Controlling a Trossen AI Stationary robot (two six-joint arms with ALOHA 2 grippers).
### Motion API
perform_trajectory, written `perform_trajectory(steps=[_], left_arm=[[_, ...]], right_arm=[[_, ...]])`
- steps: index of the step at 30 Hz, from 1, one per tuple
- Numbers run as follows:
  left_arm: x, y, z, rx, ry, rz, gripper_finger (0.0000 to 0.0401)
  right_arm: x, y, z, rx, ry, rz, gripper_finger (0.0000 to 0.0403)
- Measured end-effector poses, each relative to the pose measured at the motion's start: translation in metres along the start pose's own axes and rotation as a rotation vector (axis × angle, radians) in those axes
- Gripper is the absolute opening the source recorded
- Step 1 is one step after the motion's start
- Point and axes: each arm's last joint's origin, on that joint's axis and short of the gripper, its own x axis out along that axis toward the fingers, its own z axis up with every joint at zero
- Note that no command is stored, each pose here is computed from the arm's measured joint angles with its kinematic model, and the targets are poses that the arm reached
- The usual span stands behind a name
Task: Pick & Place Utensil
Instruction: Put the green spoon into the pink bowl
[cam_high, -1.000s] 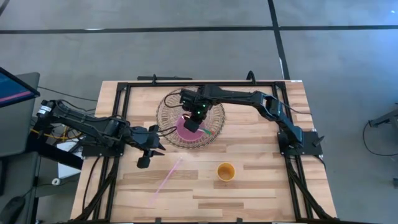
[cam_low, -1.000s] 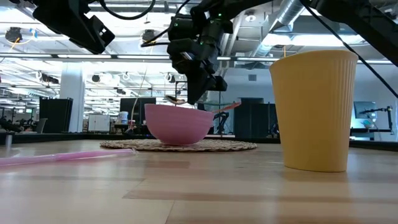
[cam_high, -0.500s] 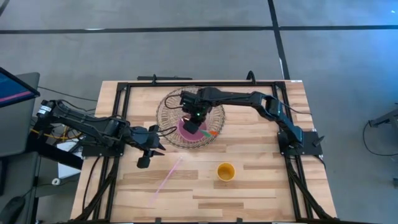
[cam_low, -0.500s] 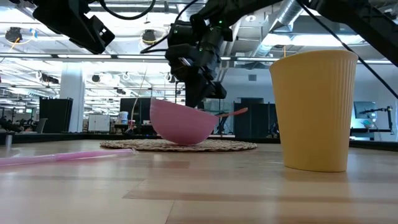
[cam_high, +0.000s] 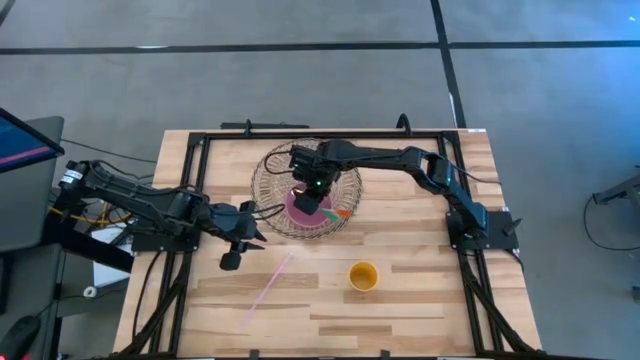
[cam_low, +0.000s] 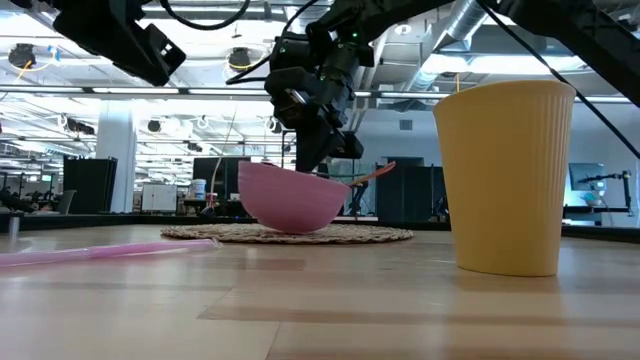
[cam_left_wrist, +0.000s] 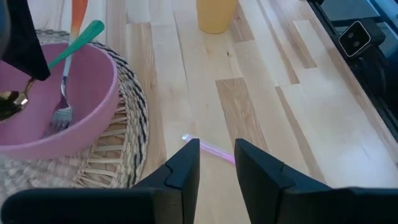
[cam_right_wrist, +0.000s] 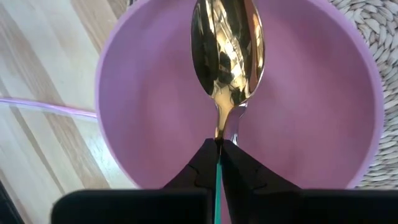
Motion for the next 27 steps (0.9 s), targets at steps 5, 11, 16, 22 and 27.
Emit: perform_trajectory(steps=[5, 11, 16, 22, 27], left_arm=[[0.014, 0.005, 0.010, 0.068, -0.128, 0.181, 0.0102], [0.049, 0.026, 0.000, 0.147, -0.120, 0.385, 0.0102], [0.070, 0.056, -0.013, 0.026, -0.010, 0.486, 0.0102], [0.084, 0.078, -0.026, -0.056, 0.063, 0.465, 0.0088], [0.083, 0.079, -0.026, -0.050, 0.063, 0.469, 0.0046]], right_arm=[[0.000, 0.000, 0.000, 0.000, -0.001, 0.000, 0.0007], [0.000, 0.000, 0.000, -0.002, -0.005, 0.002, 0.0007], [0.000, 0.000, 0.000, -0.002, -0.005, 0.002, 0.0007], [0.000, 0.001, -0.001, 0.046, 0.022, 0.036, 0.0007], [0.002, 0.009, -0.005, 0.100, 0.059, 0.094, 0.0007]])
